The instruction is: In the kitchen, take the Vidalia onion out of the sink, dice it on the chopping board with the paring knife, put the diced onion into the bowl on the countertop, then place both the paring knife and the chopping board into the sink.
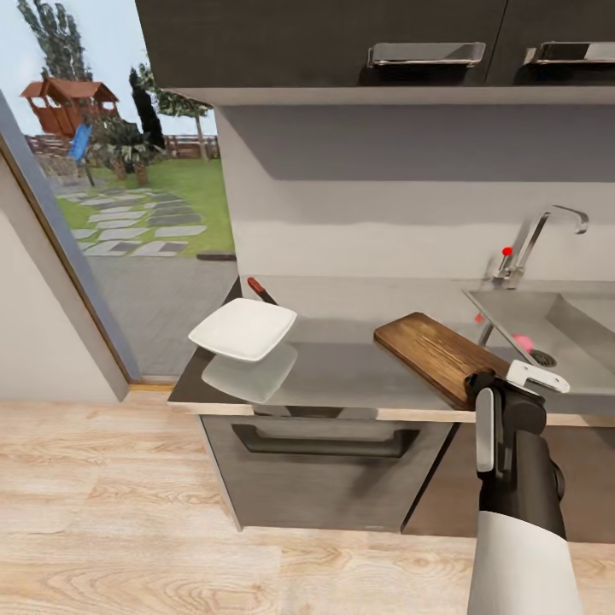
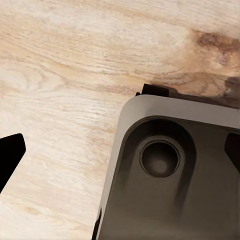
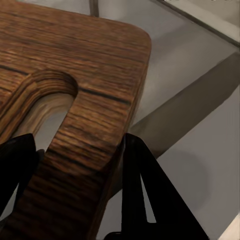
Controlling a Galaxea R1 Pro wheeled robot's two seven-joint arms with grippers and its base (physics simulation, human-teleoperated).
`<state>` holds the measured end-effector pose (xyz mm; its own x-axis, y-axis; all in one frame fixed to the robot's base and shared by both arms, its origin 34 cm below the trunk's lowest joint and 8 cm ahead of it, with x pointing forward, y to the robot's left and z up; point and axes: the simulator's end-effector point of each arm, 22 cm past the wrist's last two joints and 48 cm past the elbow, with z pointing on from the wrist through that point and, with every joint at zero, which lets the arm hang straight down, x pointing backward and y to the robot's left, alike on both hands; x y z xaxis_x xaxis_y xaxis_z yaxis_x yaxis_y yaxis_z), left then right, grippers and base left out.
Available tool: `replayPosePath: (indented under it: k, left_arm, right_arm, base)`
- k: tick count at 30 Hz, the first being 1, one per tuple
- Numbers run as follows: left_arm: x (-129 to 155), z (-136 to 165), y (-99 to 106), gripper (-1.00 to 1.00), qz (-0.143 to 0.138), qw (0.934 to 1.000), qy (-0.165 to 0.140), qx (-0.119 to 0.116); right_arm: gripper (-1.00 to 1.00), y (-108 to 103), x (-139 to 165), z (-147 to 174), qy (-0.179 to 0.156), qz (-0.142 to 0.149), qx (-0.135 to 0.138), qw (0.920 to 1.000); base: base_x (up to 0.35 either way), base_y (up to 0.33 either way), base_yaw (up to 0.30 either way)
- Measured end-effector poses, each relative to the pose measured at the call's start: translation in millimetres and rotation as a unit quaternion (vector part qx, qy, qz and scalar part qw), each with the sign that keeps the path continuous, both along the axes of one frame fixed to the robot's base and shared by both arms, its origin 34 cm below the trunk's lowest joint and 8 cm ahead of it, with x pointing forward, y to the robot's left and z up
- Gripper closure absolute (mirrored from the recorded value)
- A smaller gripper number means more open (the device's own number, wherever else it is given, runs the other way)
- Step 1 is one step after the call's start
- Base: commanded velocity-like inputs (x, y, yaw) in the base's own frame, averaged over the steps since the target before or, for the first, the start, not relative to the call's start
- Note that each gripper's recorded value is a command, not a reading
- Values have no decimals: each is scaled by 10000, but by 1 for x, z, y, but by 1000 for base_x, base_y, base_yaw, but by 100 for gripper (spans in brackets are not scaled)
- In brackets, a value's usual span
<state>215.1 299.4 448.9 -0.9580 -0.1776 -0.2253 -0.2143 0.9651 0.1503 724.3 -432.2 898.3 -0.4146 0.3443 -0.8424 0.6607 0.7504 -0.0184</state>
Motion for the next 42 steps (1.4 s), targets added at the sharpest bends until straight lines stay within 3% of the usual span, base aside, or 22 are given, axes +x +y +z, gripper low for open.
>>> replayPosePath:
  k: [42]
  left_arm:
    - [23,5,0,-100,-9,9995,-311,3]
  right_arm:
    - [100,2,-6,34,-255,31,-12,9997]
  base:
    - [0,-3,0]
